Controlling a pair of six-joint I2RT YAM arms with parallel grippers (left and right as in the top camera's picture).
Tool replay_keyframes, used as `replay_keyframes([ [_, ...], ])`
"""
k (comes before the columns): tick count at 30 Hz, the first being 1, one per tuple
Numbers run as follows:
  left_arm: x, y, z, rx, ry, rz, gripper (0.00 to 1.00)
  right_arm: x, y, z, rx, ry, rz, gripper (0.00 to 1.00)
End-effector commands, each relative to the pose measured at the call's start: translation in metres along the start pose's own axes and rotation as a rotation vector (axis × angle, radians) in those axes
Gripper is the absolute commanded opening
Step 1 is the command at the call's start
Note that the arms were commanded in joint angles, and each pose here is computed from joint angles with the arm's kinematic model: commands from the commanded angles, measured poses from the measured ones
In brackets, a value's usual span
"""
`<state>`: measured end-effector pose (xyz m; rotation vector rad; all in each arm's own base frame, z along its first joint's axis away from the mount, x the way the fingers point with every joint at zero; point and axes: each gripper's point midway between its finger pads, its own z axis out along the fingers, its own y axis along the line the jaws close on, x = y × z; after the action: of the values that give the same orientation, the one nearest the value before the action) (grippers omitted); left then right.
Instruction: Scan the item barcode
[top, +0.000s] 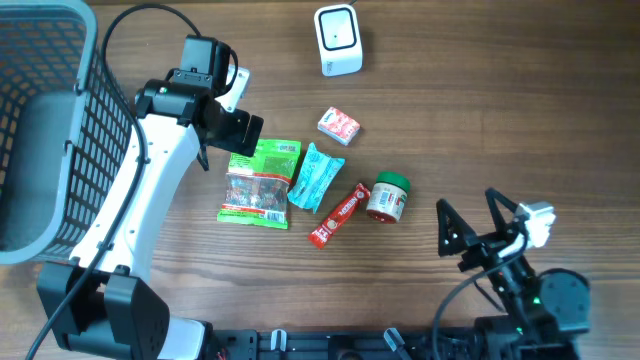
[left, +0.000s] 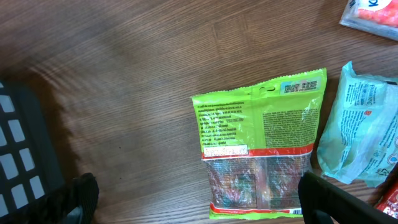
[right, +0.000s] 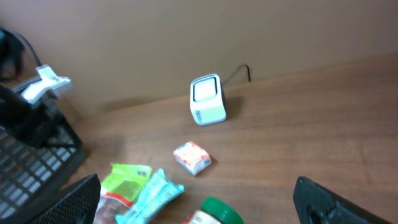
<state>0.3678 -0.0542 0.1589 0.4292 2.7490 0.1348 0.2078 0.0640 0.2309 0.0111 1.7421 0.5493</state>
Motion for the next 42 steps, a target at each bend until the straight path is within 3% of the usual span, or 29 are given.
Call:
replay_keyframes([
  [1,-0.004,0.002,-0.004,-0.011,-0.016,0.012,1.00,-0.032,0.016,-0.009,0.007,0.065,-0.033,1.00],
  [6,-0.004,0.002,-0.004,-0.011,-0.016,0.012,1.00,-0.059,0.021,0.006,0.103,0.377,0.055,1.00],
  [9,-0.004,0.002,-0.004,-0.011,-0.016,0.012,1.00,-0.058,0.014,0.019,0.190,0.637,0.140,1.00],
  [13,-0.004,0.002,-0.004,-0.011,-0.016,0.012,1.00,-0.044,0.001,0.053,0.248,0.840,0.241,1.00],
  [16,-0.004,0.002,-0.004,-0.011,-0.016,0.012,1.00,-0.013,-0.004,0.085,0.208,0.972,0.330,1.00],
  [21,-0.004,0.002,-0.004,-0.011,-0.016,0.012,1.00,0.062,-0.029,0.101,0.387,1.231,0.438,0.96],
  [26,-0.004,0.002,-0.004,-0.011,-0.016,0.012,1.00,0.098,-0.026,0.123,0.423,1.295,0.369,0.89],
  [29,-0.004,0.002,-0.004,-0.011,-0.016,0.012,1.00,0.111,-0.027,0.137,0.517,1.262,0.354,0.89],
  [34,-0.004,0.002,-0.004,-0.011,-0.016,0.012,1.00,0.118,-0.011,0.156,0.458,1.226,0.308,0.87],
  [42,-0.004,0.002,-0.004,-0.011,-0.016,0.012,1.00,0.120,-0.020,0.145,0.553,1.238,0.286,0.89],
])
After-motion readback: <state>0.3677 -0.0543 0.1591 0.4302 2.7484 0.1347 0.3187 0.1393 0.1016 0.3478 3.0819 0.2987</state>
